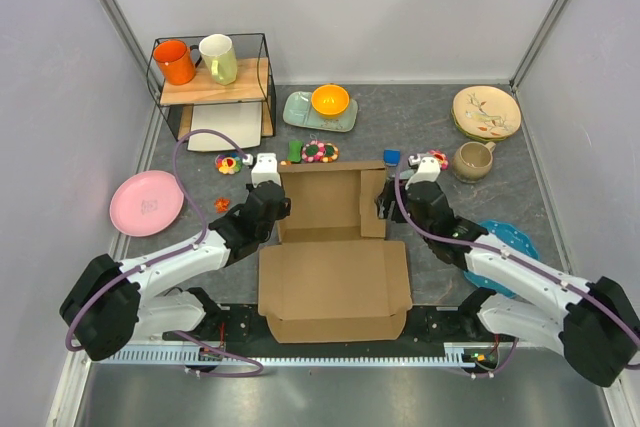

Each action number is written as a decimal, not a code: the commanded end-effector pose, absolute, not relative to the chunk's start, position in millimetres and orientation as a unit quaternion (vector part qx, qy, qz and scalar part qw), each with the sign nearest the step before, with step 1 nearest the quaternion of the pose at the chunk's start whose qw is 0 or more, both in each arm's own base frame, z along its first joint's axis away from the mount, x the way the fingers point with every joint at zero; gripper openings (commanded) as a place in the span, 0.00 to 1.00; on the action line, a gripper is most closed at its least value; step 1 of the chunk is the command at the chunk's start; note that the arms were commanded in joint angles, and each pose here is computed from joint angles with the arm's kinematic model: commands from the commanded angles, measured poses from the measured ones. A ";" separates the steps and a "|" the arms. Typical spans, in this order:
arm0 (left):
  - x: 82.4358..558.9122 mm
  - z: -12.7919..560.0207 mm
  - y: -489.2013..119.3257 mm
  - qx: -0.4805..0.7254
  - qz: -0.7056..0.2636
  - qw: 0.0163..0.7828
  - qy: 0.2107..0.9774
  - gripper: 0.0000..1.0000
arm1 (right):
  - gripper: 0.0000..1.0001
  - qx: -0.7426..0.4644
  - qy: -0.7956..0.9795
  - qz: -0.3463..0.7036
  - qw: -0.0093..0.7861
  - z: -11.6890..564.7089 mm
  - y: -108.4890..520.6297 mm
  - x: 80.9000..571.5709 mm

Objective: Fold the paper box

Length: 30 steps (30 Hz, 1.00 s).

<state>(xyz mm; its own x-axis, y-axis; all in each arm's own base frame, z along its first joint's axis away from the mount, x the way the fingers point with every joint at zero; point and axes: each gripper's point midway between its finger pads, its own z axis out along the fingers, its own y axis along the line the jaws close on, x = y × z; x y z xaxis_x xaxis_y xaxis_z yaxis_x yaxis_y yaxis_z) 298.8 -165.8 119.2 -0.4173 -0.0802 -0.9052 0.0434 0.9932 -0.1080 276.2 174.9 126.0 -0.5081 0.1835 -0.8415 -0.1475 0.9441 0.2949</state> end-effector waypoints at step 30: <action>308.0 151.5 -188.6 -0.003 -0.100 0.571 0.815 0.02 | 0.00 -0.010 0.867 -0.099 0.487 111.7 147.2 316.4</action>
